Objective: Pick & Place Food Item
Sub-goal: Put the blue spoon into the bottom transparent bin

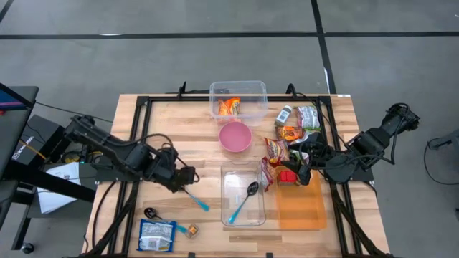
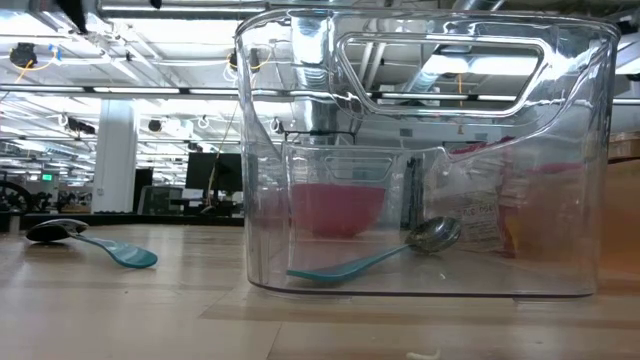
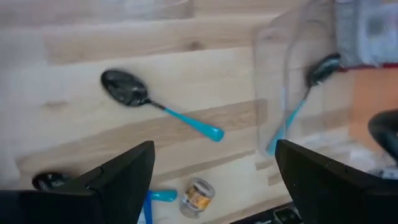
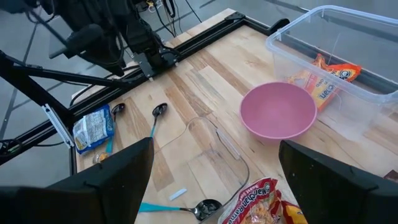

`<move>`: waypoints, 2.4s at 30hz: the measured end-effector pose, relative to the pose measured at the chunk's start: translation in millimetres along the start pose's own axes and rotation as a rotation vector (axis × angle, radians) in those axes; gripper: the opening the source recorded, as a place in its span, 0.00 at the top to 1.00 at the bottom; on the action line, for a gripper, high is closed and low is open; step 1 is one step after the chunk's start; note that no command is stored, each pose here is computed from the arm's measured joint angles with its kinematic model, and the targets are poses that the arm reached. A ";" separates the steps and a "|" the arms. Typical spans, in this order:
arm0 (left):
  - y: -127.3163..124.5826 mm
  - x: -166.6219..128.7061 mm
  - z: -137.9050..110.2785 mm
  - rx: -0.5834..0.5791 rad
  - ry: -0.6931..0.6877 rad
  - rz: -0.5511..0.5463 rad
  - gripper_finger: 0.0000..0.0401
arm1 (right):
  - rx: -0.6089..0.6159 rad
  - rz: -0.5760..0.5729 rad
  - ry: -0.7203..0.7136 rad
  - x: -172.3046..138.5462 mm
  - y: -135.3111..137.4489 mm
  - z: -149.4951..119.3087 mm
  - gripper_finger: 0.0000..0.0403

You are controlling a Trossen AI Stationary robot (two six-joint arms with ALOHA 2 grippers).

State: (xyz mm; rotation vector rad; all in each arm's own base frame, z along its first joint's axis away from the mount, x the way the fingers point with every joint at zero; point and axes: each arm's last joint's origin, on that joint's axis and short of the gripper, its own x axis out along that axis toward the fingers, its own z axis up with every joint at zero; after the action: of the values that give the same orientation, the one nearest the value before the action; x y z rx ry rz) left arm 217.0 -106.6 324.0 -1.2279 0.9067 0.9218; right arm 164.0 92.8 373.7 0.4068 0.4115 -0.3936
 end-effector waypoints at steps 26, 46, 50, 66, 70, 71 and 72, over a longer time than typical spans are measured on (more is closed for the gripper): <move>47.5 117.1 -19.6 -0.373 0.076 -0.004 0.18 | -0.088 0.008 0.028 -0.1 -0.8 -1.5 0.16; 72.0 161.3 -6.1 -0.465 0.139 0.014 0.20 | -0.104 -0.005 0.037 -0.1 -2.5 -2.7 0.16; 78.1 167.4 -0.6 -0.482 0.123 0.027 0.26 | -0.104 -0.005 0.037 -0.1 -2.5 -2.7 0.16; 84.0 173.6 11.1 -0.492 0.033 0.019 0.60 | -0.090 -0.004 0.036 -0.1 -2.2 -2.5 0.16; 84.5 174.1 11.9 -0.490 0.009 0.013 0.66 | -0.082 -0.004 0.036 -0.1 -2.2 -2.5 0.16; 84.6 174.2 12.2 -0.490 0.004 0.011 0.68 | -0.082 -0.004 0.036 -0.1 -2.2 -2.5 0.16; 84.7 174.3 12.3 -0.490 -0.001 0.010 0.70 | -0.081 -0.004 0.036 -0.1 -2.2 -2.5 0.16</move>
State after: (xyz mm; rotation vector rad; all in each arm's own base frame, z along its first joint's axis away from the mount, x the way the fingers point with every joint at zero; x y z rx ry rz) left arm 202.4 -71.5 133.5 -1.6361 0.7047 1.1951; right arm 162.1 92.0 371.0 0.3343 0.4619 -0.3721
